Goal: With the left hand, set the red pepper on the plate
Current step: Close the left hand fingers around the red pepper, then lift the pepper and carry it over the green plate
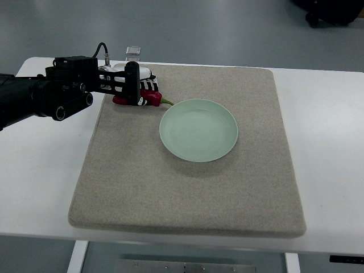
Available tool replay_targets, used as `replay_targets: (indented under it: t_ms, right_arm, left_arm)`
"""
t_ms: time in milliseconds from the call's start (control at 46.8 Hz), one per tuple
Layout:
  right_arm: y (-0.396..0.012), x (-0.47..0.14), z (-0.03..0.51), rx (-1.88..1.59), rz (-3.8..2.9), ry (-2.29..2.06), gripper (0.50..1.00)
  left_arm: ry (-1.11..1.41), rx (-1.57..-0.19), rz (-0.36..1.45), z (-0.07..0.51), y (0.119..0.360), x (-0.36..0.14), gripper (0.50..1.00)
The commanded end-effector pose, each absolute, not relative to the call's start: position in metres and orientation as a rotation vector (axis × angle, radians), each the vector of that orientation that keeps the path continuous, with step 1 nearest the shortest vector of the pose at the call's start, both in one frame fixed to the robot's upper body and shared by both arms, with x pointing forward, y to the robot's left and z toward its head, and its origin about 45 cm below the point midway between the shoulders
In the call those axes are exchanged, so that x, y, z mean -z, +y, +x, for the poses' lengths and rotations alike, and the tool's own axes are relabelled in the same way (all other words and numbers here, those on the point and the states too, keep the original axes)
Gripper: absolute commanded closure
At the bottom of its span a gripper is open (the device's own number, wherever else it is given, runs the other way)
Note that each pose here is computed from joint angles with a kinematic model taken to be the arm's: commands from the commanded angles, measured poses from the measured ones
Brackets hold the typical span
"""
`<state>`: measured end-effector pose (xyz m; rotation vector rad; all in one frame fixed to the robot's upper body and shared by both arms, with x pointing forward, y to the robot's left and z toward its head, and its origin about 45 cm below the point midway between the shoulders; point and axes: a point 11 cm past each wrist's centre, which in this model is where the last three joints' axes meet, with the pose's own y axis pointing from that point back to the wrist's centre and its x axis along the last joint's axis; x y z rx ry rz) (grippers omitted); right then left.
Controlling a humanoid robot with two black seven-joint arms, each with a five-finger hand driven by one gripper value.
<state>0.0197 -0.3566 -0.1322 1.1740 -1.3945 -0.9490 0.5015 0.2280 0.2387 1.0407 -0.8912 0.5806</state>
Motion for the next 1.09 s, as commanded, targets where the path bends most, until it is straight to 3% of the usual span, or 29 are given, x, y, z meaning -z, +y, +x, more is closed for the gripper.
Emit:
replay_targets:
  t_ms: [0,1068]
  right_arm:
    - [-0.357,0.132,0.02,0.949,1.174,-1.395,0.568]
    - [-0.357,0.132,0.02,0.949,1.174,-1.395,0.568]
  left_arm:
    - [-0.891,-0.58,1.039,0.501,0.228,-0.239,1.0]
    - [-0.895,-0.6,1.011,0.505,0.222,-0.251,1.0]
